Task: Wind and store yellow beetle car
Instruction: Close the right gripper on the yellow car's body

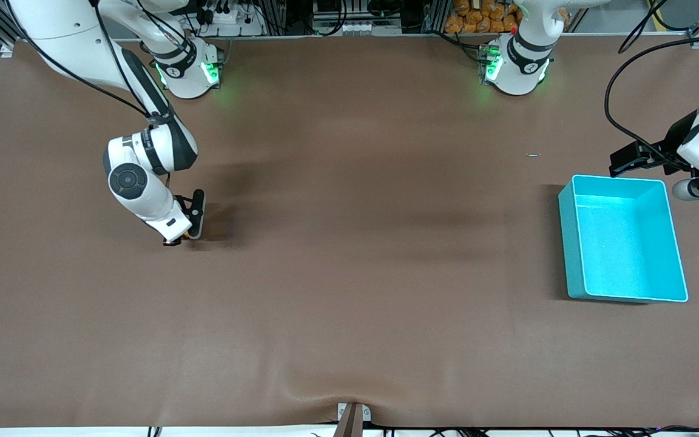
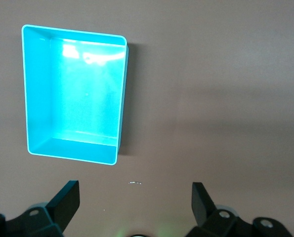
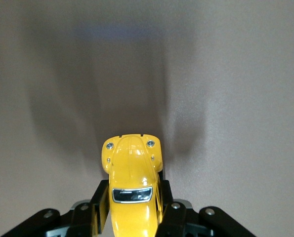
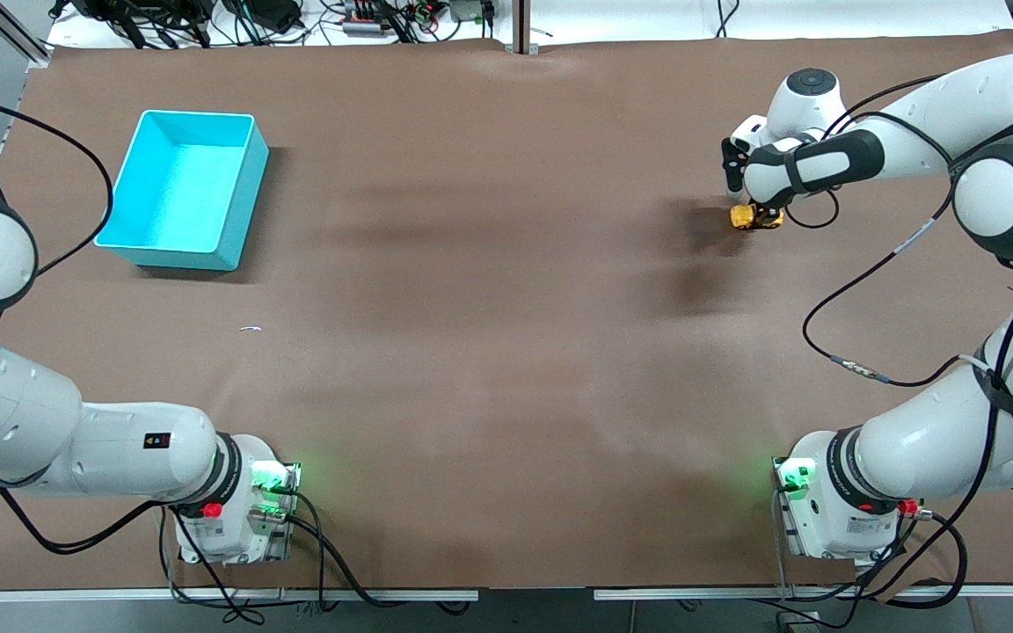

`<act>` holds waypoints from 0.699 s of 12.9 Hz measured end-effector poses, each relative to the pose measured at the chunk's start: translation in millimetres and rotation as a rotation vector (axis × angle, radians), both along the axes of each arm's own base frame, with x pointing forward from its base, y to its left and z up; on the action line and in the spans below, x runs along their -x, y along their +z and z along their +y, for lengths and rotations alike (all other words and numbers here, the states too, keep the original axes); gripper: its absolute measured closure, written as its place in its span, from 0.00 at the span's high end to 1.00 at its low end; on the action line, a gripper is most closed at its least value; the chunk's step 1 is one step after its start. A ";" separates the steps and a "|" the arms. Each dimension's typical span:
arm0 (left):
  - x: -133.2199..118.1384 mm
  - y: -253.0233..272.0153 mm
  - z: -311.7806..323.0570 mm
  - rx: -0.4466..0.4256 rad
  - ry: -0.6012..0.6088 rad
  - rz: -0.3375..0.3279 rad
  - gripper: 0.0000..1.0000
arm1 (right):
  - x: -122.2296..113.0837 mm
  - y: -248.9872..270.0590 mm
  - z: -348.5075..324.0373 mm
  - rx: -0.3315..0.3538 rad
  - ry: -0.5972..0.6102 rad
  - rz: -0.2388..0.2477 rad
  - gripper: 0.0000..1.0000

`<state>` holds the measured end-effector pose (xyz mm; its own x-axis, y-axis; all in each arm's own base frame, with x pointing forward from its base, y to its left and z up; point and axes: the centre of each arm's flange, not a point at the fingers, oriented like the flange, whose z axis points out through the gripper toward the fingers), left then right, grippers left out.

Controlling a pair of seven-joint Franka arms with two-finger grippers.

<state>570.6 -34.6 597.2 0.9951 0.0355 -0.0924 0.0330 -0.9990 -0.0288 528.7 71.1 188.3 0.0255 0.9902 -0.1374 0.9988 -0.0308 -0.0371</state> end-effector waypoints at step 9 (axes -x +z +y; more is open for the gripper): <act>-0.1 0.0 0.0 0.000 0.000 -0.001 1.00 | -3.0 -0.6 -30.7 0.000 -0.010 0.008 0.45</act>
